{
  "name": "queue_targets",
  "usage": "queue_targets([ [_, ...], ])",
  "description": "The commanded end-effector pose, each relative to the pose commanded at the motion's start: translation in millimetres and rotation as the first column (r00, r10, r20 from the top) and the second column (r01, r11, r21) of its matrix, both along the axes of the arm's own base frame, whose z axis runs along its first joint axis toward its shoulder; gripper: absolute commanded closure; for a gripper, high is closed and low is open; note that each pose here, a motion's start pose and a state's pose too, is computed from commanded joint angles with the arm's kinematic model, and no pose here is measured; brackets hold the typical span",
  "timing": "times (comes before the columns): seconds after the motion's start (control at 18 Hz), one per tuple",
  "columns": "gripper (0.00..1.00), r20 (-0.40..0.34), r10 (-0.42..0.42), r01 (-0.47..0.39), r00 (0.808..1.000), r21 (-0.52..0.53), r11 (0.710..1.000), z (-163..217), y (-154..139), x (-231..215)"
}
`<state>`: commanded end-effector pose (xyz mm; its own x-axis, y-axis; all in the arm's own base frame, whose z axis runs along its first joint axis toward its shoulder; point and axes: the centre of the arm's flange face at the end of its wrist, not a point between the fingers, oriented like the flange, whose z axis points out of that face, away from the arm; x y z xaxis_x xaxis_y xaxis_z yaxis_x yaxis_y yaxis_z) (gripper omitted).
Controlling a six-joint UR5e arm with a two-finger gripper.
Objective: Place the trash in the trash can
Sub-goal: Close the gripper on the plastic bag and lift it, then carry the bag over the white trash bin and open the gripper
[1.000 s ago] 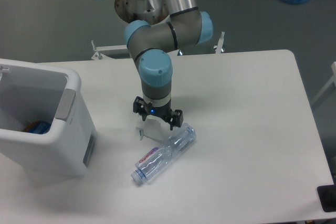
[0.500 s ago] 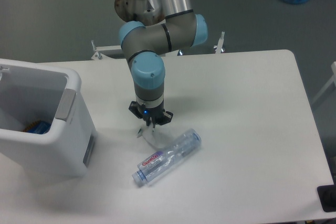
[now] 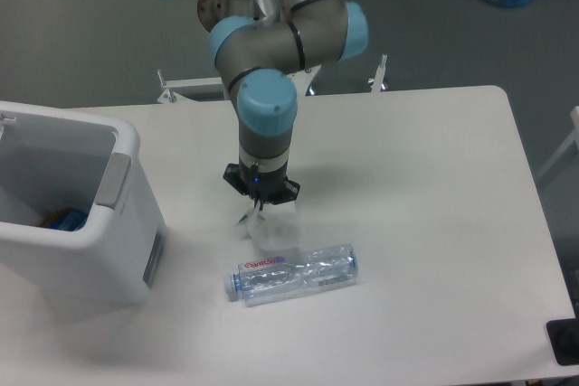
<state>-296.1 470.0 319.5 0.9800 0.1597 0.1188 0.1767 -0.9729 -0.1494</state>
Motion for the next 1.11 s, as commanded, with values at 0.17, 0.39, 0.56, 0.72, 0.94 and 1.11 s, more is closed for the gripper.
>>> queue_targets([
  [0.17,1.0,0.004,0.026,-0.026,1.0,0.104,0.994,42,2,-14],
  [0.39,1.0,0.092,0.093,-0.115,0.991,0.27,0.956,97,-4,-32],
  [0.56,1.0,0.145,0.108,-0.157,0.984,0.392,0.907,141,-6,-18],
  [0.72,1.0,0.168,0.126,-0.195,0.978,0.497,0.846,203,-5,1],
  [0.94,1.0,0.208,0.157,-0.245,0.965,0.517,0.82,247,18,34],
  [1.11,1.0,0.196,0.077,-0.17,0.978,0.516,0.839,252,36,90],
])
